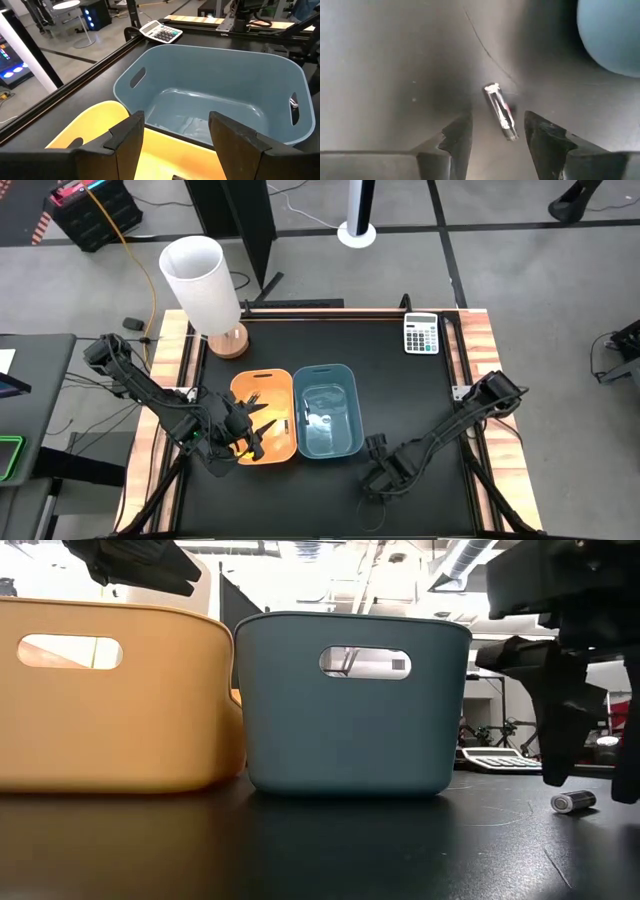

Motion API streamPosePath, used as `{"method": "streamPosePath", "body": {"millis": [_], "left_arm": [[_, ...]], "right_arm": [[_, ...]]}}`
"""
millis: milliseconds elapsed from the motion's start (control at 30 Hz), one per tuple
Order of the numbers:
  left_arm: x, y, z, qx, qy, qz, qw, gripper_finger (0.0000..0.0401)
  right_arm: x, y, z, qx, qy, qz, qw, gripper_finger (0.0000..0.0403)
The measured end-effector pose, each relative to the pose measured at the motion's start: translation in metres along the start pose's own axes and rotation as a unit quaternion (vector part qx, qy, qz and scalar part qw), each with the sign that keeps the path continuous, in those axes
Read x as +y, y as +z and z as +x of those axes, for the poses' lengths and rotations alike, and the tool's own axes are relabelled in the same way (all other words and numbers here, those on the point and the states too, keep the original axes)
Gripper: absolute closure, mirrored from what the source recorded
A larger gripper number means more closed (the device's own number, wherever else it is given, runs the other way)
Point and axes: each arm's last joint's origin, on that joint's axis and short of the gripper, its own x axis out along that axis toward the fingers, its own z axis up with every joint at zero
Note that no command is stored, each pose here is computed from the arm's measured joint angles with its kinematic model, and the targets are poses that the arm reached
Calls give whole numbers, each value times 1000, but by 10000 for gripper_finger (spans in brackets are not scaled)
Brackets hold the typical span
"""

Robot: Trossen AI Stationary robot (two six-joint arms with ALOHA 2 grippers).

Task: Sort batteries
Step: Put the silver battery into the blue bin

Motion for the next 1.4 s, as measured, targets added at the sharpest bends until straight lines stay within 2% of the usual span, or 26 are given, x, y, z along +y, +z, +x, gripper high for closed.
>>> {"method": "streamPosePath", "body": {"millis": [200, 467, 1100, 1400], "left_arm": [[0, 0, 0, 0, 0, 0, 1000, 185], [0, 0, 0, 0, 0, 0, 1000, 185], [0, 0, 0, 0, 0, 2, 1000, 185], [0, 0, 0, 0, 1, 1, 1000, 185]], "right_arm": [[0, -2, 7, -10, 21, 8, 1000, 230], [-1, -5, 10, -5, 21, 31, 999, 250], [15, -5, 7, -27, 48, 47, 997, 382], [24, -6, 5, -36, 59, 57, 996, 393]]}}
